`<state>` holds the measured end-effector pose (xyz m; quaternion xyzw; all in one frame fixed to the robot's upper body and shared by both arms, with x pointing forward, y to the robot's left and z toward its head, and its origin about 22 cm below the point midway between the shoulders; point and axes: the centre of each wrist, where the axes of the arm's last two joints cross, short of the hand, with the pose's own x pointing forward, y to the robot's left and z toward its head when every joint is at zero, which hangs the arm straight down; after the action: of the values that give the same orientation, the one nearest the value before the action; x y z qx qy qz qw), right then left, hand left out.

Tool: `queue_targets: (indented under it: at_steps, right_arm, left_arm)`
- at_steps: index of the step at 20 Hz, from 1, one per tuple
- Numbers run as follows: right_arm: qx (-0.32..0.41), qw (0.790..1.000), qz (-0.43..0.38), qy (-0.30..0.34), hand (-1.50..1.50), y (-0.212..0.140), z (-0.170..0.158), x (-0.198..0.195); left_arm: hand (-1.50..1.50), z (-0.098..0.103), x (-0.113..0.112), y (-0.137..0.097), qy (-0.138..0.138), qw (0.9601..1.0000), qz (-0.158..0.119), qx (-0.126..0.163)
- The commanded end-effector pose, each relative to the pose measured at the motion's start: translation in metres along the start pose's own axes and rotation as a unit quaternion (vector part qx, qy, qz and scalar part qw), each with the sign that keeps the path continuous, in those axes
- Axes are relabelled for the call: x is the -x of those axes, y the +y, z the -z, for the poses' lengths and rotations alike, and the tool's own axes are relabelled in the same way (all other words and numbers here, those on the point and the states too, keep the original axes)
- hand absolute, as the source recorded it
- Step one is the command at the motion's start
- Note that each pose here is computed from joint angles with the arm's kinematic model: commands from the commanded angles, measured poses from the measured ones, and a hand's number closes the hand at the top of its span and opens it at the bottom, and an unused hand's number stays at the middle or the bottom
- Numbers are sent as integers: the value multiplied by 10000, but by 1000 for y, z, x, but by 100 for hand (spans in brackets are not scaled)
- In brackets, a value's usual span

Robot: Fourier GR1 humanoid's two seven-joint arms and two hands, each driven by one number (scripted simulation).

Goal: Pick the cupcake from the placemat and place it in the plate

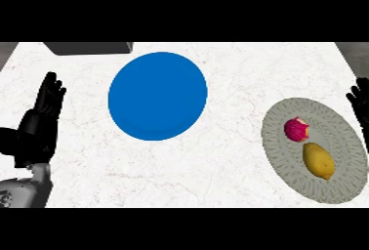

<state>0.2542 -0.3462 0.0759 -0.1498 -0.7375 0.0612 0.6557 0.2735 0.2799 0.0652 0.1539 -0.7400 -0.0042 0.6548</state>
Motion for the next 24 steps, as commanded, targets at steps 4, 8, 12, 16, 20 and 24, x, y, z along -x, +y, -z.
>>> queue_targets:
  at_steps: [4,8,12,16,20,24]
  right_arm:
    - [-756,9955,-473,-307,-150,73,10,-25]
    - [-28,9453,-2784,-1703,-150,45,29,-53]
    - [389,9351,-2328,-2645,-150,109,-18,-21]
    - [484,9265,-2355,-2895,-150,127,-53,-2]
    - [-91,9319,-2880,-2203,-150,128,-79,-23]
    - [-463,9014,-4054,-1446,-150,120,-71,-17]
  left_arm:
    - [0,-29,38,27,96,9933,1032,519]
    - [0,-32,51,36,467,9879,1313,681]
    - [0,-40,65,60,560,9865,1424,585]
    - [0,-54,72,61,552,9872,1349,647]
    - [0,-53,74,68,503,9867,1441,562]
    - [0,-48,73,43,534,9882,1311,588]
